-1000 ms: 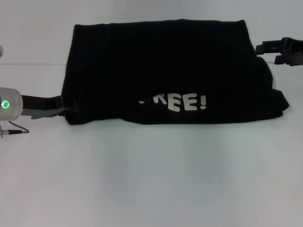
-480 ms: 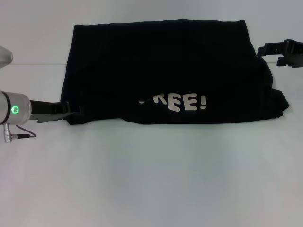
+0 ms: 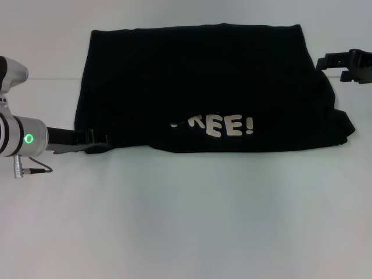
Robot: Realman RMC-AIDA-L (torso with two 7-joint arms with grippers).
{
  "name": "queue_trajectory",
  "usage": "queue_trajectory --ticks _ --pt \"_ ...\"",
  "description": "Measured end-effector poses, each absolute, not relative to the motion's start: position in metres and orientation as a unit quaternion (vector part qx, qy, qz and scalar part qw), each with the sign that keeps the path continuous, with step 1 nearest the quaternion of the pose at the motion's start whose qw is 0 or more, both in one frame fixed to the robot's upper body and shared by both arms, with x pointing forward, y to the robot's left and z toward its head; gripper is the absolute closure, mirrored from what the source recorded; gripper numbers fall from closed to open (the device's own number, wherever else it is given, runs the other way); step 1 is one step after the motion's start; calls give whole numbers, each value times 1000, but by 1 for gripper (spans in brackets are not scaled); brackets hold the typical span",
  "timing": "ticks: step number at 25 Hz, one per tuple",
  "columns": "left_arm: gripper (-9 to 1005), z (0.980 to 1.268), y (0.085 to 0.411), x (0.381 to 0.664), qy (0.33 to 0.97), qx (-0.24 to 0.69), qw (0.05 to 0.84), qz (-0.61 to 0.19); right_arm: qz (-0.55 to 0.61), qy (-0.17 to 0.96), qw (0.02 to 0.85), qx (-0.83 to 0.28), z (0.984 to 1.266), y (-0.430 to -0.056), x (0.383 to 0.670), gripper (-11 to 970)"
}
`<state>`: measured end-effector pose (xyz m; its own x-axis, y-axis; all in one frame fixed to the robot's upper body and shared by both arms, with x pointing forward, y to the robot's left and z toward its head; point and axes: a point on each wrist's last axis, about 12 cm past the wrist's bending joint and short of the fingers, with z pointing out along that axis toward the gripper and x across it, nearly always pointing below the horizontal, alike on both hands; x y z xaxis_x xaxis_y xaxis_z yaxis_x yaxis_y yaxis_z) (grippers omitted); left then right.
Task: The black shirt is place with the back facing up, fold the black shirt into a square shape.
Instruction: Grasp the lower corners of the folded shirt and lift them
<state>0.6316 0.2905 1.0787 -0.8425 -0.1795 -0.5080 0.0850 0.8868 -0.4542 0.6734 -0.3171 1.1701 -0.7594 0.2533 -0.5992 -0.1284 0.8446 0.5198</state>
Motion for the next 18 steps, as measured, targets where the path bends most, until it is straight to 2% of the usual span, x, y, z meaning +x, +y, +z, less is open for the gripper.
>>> queue_trajectory --ticks 9,18 --pt "570 1084 288 632 926 -28 280 -252 276 897 343 40 1168 -320 671 132" --pt "938 1088 289 635 924 -34 282 -255 277 900 333 35 1169 -324 669 133"
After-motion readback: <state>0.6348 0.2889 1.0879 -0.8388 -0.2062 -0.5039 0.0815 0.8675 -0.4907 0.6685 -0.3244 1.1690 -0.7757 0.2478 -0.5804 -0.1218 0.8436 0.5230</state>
